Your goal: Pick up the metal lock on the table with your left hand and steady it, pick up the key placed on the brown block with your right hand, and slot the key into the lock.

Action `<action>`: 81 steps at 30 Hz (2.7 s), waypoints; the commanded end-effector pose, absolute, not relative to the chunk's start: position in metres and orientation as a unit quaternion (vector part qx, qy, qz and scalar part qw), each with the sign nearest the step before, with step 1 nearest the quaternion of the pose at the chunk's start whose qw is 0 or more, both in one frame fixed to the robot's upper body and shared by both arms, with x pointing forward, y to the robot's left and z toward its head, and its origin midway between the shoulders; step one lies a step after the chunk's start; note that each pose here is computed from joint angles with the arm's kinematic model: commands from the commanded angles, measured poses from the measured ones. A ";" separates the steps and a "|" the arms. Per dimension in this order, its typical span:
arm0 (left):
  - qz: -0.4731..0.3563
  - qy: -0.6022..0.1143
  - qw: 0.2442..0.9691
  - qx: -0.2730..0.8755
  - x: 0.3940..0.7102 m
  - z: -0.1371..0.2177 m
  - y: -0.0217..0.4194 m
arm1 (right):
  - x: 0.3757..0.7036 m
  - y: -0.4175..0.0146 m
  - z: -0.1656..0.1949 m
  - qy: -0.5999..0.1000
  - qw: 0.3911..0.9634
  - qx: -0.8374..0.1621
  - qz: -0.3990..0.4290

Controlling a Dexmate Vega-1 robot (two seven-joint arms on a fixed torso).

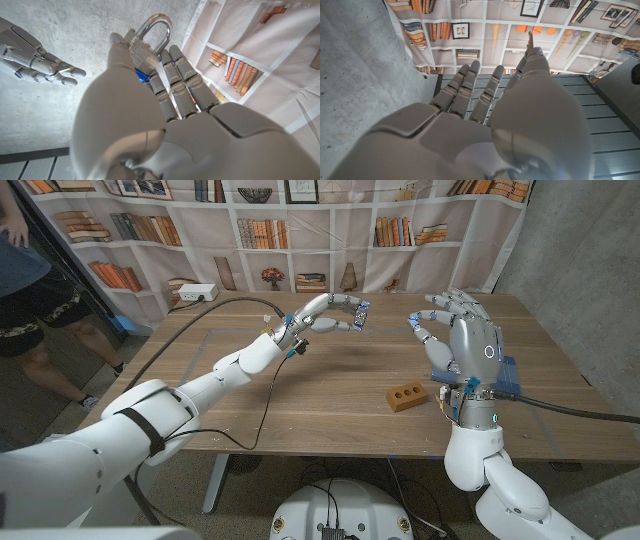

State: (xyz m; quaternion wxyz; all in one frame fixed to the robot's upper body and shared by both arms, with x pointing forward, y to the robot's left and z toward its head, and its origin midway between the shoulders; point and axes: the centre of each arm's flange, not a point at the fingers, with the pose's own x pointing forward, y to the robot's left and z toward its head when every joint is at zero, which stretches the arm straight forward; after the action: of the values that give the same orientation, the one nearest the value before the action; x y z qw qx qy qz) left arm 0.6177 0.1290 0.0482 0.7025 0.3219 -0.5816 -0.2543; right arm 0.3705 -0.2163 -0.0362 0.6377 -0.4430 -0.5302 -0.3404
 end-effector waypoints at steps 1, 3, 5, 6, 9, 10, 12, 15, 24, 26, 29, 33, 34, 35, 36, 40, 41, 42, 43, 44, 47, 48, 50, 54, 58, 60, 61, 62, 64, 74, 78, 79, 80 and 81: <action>-0.202 -0.597 0.718 0.296 0.583 0.060 0.125 | 0.363 -0.234 -0.009 -0.575 0.634 -0.434 -0.280; -0.192 -0.598 0.718 0.301 0.578 0.063 0.124 | 0.365 -0.237 -0.006 -0.579 0.636 -0.432 -0.272; -0.183 -0.600 0.717 0.306 0.574 0.067 0.122 | 0.367 -0.241 -0.003 -0.581 0.641 -0.428 -0.262; -0.179 -0.601 0.715 0.308 0.572 0.068 0.121 | 0.368 -0.243 -0.003 -0.581 0.643 -0.426 -0.260; -0.171 -0.604 0.713 0.312 0.567 0.073 0.118 | 0.371 -0.247 0.001 -0.584 0.648 -0.421 -0.247; -0.169 -0.606 0.712 0.312 0.567 0.075 0.117 | 0.372 -0.248 0.002 -0.586 0.647 -0.422 -0.244; -0.166 -0.610 0.710 0.311 0.566 0.076 0.116 | 0.372 -0.249 0.006 -0.592 0.642 -0.425 -0.240; -0.165 -0.610 0.712 0.305 0.567 0.078 0.114 | 0.373 -0.250 0.013 -0.600 0.635 -0.426 -0.236; -0.186 -0.601 0.719 0.294 0.573 0.078 0.112 | 0.381 -0.246 0.030 -0.623 0.608 -0.443 -0.215; -0.198 -0.596 0.723 0.286 0.575 0.079 0.111 | 0.383 -0.243 0.034 -0.631 0.593 -0.453 -0.214; -0.205 -0.596 0.722 0.287 0.576 0.079 0.110 | 0.384 -0.240 0.040 -0.636 0.582 -0.460 -0.211; -0.218 -0.591 0.719 0.295 0.576 0.081 0.109 | 0.385 -0.238 0.048 -0.640 0.565 -0.478 -0.205; -0.221 -0.589 0.717 0.299 0.576 0.082 0.110 | 0.386 -0.238 0.051 -0.641 0.560 -0.483 -0.204; -0.224 -0.587 0.716 0.303 0.576 0.083 0.110 | 0.386 -0.237 0.053 -0.642 0.556 -0.488 -0.202; -0.228 -0.585 0.715 0.307 0.576 0.084 0.111 | 0.386 -0.236 0.056 -0.643 0.552 -0.493 -0.199; -0.247 -0.573 0.710 0.325 0.574 0.088 0.113 | 0.388 -0.233 0.065 -0.647 0.534 -0.511 -0.190; -0.253 -0.569 0.709 0.330 0.574 0.089 0.113 | 0.388 -0.232 0.067 -0.646 0.532 -0.514 -0.186; -0.259 -0.565 0.708 0.335 0.573 0.090 0.114 | 0.389 -0.231 0.069 -0.646 0.530 -0.518 -0.182; -0.261 -0.563 0.707 0.340 0.573 0.091 0.115 | 0.391 -0.231 0.071 -0.646 0.529 -0.522 -0.177; -0.265 -0.561 0.705 0.344 0.572 0.091 0.115 | 0.392 -0.230 0.073 -0.645 0.528 -0.525 -0.171; -0.279 -0.550 0.706 0.348 0.570 0.092 0.117 | 0.395 -0.228 0.078 -0.643 0.524 -0.536 -0.156; -0.288 -0.544 0.708 0.346 0.569 0.093 0.116 | 0.396 -0.227 0.079 -0.643 0.524 -0.538 -0.151; -0.300 -0.539 0.708 0.345 0.567 0.094 0.116 | 0.398 -0.226 0.082 -0.642 0.523 -0.542 -0.144; -0.321 -0.530 0.703 0.350 0.563 0.096 0.116 | 0.400 -0.224 0.088 -0.640 0.529 -0.541 -0.132; -0.326 -0.527 0.697 0.361 0.558 0.099 0.119 | 0.401 -0.223 0.091 -0.638 0.531 -0.545 -0.121; -0.327 -0.526 0.696 0.362 0.557 0.100 0.120 | 0.402 -0.222 0.092 -0.637 0.529 -0.548 -0.117; -0.329 -0.525 0.696 0.364 0.556 0.100 0.121 | 0.402 -0.221 0.092 -0.638 0.528 -0.549 -0.115; -0.330 -0.523 0.695 0.367 0.555 0.101 0.121 | 0.402 -0.220 0.092 -0.639 0.526 -0.550 -0.112; -0.334 -0.518 0.693 0.375 0.555 0.102 0.121 | 0.402 -0.218 0.092 -0.639 0.523 -0.554 -0.106; -0.372 -0.494 0.677 0.398 0.557 0.110 0.114 | 0.400 -0.211 0.097 -0.639 0.507 -0.574 -0.074; -0.376 -0.491 0.670 0.410 0.557 0.112 0.112 | 0.399 -0.209 0.099 -0.637 0.512 -0.574 -0.059; -0.379 -0.489 0.670 0.410 0.557 0.112 0.111 | 0.399 -0.208 0.100 -0.637 0.513 -0.573 -0.056; -0.382 -0.486 0.671 0.410 0.557 0.112 0.111 | 0.399 -0.208 0.101 -0.637 0.513 -0.574 -0.053; -0.387 -0.484 0.671 0.407 0.558 0.113 0.110 | 0.399 -0.207 0.103 -0.636 0.513 -0.574 -0.045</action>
State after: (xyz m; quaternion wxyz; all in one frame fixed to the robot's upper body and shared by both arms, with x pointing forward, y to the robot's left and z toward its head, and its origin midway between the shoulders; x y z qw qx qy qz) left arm 0.5578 0.1154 0.1070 0.6835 0.3896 -0.5024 -0.3585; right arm 0.4004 -0.2139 0.0954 0.5143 -0.5657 -0.6388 -0.0856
